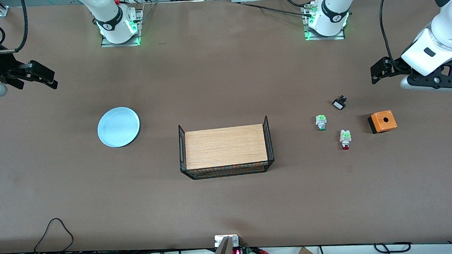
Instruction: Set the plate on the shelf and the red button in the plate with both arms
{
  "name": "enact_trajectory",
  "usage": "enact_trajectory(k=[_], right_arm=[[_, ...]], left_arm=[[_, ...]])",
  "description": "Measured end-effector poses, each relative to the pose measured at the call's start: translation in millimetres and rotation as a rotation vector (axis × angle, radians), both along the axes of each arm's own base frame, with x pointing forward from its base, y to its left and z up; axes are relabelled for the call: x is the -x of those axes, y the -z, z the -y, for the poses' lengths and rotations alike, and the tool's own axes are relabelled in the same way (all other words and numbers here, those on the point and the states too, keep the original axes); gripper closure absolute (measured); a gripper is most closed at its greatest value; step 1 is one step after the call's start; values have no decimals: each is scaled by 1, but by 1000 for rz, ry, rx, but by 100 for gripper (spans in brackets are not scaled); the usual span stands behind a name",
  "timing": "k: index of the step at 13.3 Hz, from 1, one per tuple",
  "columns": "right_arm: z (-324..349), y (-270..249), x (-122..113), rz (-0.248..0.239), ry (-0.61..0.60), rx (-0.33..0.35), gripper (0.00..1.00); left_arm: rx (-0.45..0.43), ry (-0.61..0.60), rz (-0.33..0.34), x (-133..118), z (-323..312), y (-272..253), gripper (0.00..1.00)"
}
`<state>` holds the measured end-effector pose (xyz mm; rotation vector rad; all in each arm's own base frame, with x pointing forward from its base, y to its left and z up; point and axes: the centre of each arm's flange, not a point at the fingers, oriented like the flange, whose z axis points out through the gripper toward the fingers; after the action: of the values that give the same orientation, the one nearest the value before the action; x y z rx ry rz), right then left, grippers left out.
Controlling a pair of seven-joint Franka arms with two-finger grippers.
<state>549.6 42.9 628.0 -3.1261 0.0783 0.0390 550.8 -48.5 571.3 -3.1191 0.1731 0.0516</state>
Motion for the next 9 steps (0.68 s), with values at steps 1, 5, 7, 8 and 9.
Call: enact_trajectory(k=[1, 5, 7, 8, 9], right_arm=[[0, 0, 0, 0, 0, 0, 0], [0, 2, -1, -7, 1, 2, 0], [0, 11, -3, -29, 0, 4, 0], [-1, 17, -4, -45, -1, 6, 0], [-3, 23, -5, -63, -5, 7, 0]], left_arm=[[0, 0, 0, 0, 0, 0, 0], [0, 0, 0, 0, 0, 0, 0], [0, 0, 0, 0, 0, 0, 0], [0, 0, 0, 0, 0, 0, 0], [0, 0, 0, 0, 0, 0, 0]])
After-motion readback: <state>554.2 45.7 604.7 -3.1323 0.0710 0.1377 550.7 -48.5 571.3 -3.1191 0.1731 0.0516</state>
